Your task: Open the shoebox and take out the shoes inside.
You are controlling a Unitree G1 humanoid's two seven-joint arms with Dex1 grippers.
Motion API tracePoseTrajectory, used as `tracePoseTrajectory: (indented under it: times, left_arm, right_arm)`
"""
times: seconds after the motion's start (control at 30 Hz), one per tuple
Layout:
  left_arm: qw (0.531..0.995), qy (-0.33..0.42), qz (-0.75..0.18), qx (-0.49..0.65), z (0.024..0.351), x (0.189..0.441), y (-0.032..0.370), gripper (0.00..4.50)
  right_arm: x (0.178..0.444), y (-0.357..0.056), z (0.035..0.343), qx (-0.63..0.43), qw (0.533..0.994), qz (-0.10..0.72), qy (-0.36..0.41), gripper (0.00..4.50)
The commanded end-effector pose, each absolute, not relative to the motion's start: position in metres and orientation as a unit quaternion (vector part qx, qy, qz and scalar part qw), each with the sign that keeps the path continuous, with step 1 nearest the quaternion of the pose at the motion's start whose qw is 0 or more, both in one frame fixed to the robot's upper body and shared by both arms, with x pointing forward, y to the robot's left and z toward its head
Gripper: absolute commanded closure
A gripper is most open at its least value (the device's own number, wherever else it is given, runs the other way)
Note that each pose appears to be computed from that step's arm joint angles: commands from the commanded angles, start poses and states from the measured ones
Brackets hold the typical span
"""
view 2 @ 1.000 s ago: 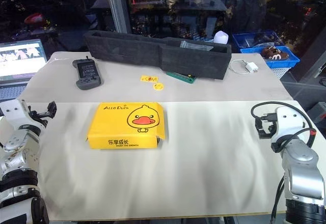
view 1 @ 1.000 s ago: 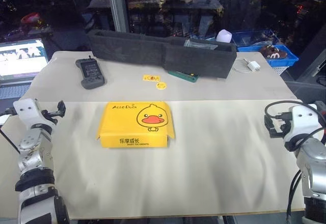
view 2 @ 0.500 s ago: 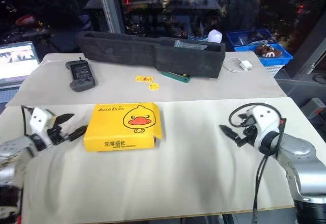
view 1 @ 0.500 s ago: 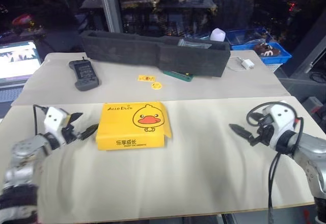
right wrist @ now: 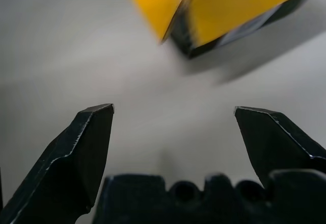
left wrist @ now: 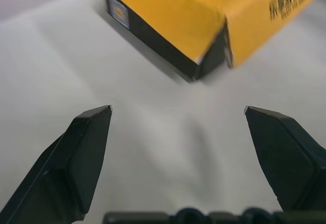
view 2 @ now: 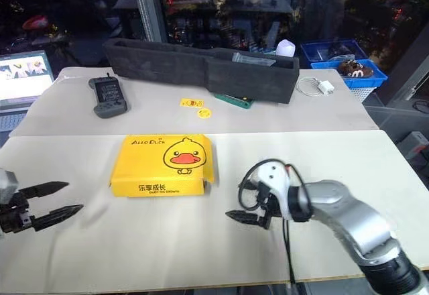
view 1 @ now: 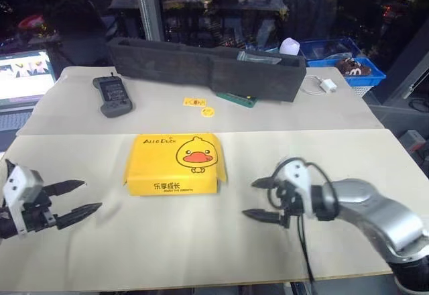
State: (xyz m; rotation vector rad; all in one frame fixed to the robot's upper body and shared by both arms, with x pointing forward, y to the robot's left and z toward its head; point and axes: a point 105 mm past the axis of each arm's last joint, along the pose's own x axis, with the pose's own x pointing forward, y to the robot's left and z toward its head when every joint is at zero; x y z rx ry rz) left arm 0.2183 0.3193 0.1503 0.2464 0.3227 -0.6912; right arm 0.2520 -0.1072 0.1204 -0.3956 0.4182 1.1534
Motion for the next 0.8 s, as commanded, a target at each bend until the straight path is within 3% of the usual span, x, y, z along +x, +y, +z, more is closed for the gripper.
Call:
tracePoseTrajectory:
  times: [0.03, 0.3, 0.4, 0.5, 0.7, 0.8]
  left_arm:
    - [0.918, 0.142, -0.342, 0.138, 0.163, 0.214, 0.315, 0.00]
    - [0.916, 0.152, -0.344, 0.140, 0.157, 0.212, 0.308, 0.00]
    - [0.915, 0.153, -0.346, 0.140, 0.159, 0.217, 0.306, 0.00]
    - [0.911, 0.157, -0.352, 0.146, 0.161, 0.219, 0.306, 0.00]
    - [0.906, 0.163, -0.355, 0.161, 0.167, 0.225, 0.310, 0.00]
    - [0.906, 0.160, -0.354, 0.167, 0.169, 0.230, 0.310, 0.00]
  right_arm:
    - [0.251, -0.107, 0.126, -0.210, 0.792, 0.546, 0.177, 0.80]
    - [0.227, -0.070, 0.113, -0.223, 0.704, 0.650, 0.177, 3.48]
    - [0.228, -0.065, 0.110, -0.234, 0.693, 0.659, 0.175, 4.40]
    - [0.232, -0.054, 0.109, -0.243, 0.698, 0.655, 0.157, 4.48]
    - [0.268, -0.026, 0.098, -0.271, 0.771, 0.563, 0.123, 4.48]
    - [0.263, -0.025, 0.094, -0.238, 0.783, 0.558, 0.138, 4.48]
